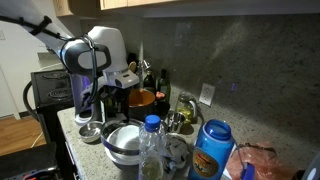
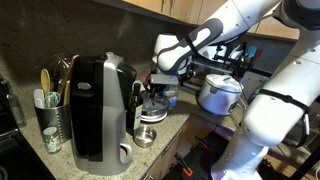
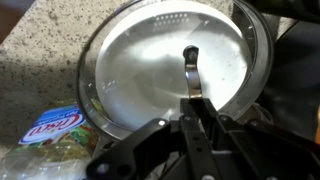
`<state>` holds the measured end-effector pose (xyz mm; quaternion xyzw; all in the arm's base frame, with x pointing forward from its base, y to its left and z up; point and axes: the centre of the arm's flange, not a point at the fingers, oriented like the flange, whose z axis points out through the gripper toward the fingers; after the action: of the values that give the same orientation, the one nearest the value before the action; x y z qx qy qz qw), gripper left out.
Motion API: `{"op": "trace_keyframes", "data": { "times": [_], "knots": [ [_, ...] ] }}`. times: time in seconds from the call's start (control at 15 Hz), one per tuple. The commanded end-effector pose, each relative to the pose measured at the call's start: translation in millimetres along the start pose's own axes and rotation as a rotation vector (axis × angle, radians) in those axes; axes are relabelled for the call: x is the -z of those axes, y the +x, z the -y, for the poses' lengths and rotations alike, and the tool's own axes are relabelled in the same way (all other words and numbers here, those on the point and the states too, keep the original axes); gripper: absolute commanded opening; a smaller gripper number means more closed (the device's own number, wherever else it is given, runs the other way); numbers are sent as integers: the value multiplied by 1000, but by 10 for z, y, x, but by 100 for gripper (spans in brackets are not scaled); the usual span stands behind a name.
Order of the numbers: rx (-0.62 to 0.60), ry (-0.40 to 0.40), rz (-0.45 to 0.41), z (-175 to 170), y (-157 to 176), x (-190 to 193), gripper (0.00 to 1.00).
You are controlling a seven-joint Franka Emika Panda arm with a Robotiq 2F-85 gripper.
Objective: Remove the glass lid from the pot on the left and place it on top of the white plate
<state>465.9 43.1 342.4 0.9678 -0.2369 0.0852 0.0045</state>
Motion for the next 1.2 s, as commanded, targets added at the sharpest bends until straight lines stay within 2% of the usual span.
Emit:
{"op": "trace_keyframes", "data": {
  "times": [0.0,0.67,0.73,0.87,1.13],
  "knots": [
    [-15,-8,-52,-13,-86,-76,4],
    [2,-21,-90,44,-77,-169,4],
    [2,-22,-88,43,-82,-168,38],
    [3,-22,-84,45,-93,-179,47],
    [7,-17,-83,82,-113,-187,77]
  ]
}}
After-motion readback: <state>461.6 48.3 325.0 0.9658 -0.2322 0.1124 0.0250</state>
